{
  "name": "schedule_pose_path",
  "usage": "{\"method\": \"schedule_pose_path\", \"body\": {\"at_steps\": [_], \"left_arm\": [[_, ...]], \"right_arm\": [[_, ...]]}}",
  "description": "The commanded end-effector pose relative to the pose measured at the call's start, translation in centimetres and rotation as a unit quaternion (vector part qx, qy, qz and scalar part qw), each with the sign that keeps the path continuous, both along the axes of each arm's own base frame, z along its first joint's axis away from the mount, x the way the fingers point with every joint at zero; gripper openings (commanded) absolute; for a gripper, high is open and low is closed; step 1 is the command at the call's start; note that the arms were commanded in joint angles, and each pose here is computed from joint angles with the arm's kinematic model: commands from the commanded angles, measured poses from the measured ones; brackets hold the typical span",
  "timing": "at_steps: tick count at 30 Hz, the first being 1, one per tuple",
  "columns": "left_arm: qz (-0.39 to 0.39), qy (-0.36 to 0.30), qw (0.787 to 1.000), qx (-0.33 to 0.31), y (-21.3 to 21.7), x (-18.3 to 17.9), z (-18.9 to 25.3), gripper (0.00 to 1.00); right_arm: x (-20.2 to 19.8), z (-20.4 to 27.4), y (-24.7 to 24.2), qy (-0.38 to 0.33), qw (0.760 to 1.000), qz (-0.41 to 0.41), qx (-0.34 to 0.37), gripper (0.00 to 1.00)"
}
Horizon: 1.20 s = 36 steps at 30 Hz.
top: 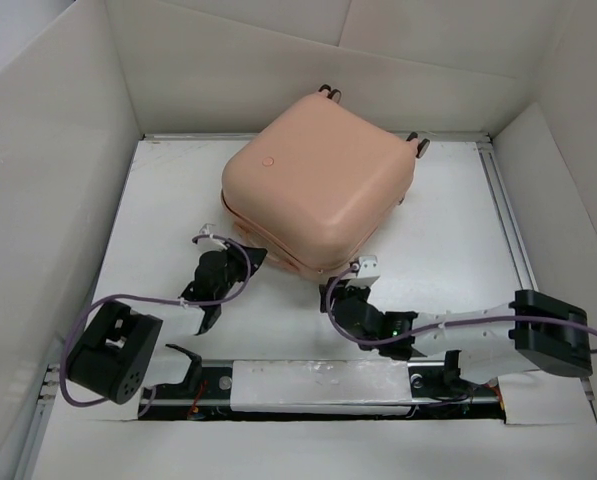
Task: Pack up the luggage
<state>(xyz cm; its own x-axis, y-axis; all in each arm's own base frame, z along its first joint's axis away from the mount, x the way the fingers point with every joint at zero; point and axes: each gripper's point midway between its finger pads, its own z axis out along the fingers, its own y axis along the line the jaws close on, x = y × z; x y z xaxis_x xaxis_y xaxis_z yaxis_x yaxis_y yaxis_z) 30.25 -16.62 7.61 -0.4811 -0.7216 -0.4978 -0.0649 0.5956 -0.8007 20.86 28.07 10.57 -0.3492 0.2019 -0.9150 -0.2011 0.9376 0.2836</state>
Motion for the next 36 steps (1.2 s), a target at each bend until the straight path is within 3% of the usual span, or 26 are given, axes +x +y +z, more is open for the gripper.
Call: {"method": "schedule_pose_path", "body": {"at_steps": [1,4,10,19,21,25,29,33,36], "left_arm": [[-0.064,-0.058,0.996,-0.016,-2.1,-2.4,2.3,0.00],[-0.094,-0.058,0.993,-0.041,-3.6,-5.0,2.3,0.00],[-0.122,-0.065,0.988,-0.068,-6.4,-8.2,3.2,0.00],[-0.125,-0.066,0.986,-0.083,-5.8,-9.1,3.7,0.00],[-0.129,-0.073,0.987,-0.067,-5.9,-9.0,3.9,0.00],[-0.131,-0.069,0.987,-0.058,-6.1,-8.7,3.4,0.00],[-0.139,-0.069,0.986,-0.067,-6.6,-8.8,3.5,0.00],[-0.142,-0.066,0.985,-0.072,-6.7,-8.9,3.6,0.00],[-0.142,-0.074,0.984,-0.077,-6.7,-8.9,4.1,0.00]], "right_arm": [[-0.3,2.7,0.9,-0.015,0.998,0.022,0.057,0.60],[-1.8,2.1,0.1,-0.014,0.999,0.038,0.037,0.64],[-3.5,1.2,-2.0,-0.006,0.997,0.046,0.062,0.67],[-2.9,2.6,-4.5,-0.036,0.997,0.018,0.065,0.47],[-2.9,2.9,-4.5,-0.040,0.997,0.020,0.065,0.47],[-3.2,3.5,-3.4,-0.039,0.996,0.053,0.060,0.57],[-3.5,3.1,-2.1,-0.034,0.995,0.077,0.044,0.59],[-3.4,2.5,-1.5,-0.022,0.996,0.073,0.045,0.49],[-2.9,2.1,-1.5,-0.025,0.998,0.051,0.033,0.36]]}}
